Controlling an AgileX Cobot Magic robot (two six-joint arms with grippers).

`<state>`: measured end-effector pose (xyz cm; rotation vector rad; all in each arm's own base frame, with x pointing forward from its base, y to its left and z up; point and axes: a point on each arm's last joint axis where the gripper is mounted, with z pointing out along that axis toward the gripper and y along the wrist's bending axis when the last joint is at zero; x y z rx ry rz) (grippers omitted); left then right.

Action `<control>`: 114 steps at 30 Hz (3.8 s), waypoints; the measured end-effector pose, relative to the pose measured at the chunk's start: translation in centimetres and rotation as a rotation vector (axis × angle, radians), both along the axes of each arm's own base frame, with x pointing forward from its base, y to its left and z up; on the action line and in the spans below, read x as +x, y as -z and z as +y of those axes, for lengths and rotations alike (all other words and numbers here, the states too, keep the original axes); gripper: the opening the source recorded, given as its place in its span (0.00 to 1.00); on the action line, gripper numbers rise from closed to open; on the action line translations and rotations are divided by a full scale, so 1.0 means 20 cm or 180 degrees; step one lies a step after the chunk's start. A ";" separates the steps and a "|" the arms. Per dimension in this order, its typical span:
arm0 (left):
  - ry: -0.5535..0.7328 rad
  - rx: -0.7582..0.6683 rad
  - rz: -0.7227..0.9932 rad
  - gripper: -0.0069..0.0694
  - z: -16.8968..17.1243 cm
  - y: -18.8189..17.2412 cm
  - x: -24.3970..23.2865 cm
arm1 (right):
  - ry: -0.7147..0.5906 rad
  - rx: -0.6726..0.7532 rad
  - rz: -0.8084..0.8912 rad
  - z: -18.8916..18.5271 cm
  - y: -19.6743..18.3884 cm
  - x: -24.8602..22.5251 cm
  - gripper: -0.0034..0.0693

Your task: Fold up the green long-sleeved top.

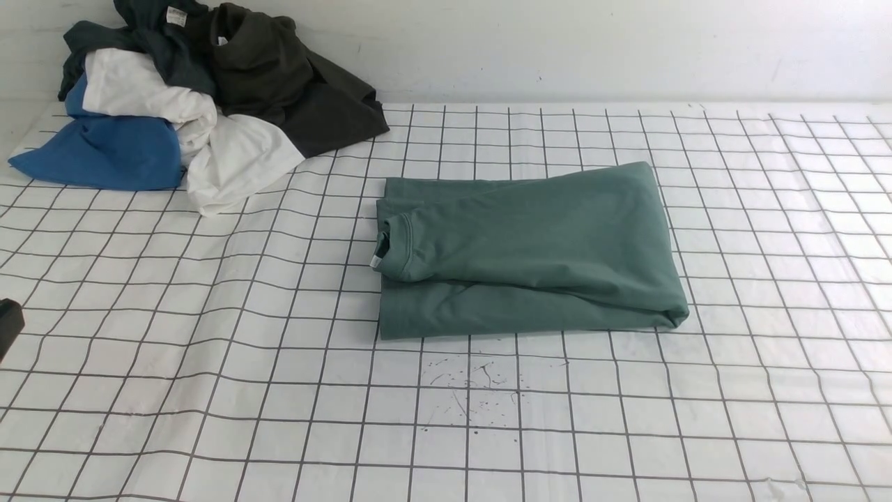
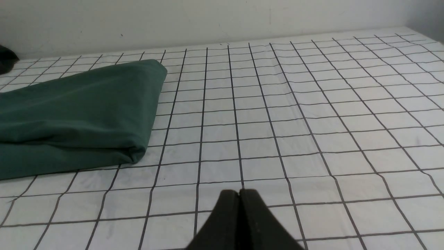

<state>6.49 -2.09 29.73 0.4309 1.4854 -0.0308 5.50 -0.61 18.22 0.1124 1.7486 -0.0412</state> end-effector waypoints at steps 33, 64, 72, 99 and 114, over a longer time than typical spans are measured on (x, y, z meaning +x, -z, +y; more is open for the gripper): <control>-0.0554 -0.0468 0.1108 0.11 0.05 0.62 -0.07 | 0.0000 -0.0003 0.0017 0.00 0.00 0.00 0.03; -0.0833 -0.0528 0.1189 0.11 0.08 0.63 -0.07 | -0.0007 -0.0038 0.0018 0.00 0.00 0.00 0.03; -0.0809 -0.0524 0.1171 0.11 0.08 0.63 -0.06 | -0.0007 -0.0038 0.0018 0.00 0.00 0.00 0.03; -0.0805 -0.0523 0.1171 0.11 0.08 0.63 -0.06 | -0.0007 -0.0038 0.0018 0.00 0.00 0.00 0.03; -0.0805 -0.0520 0.1170 0.11 0.08 0.63 -0.06 | -0.0007 -0.0038 0.0018 0.00 0.00 0.00 0.03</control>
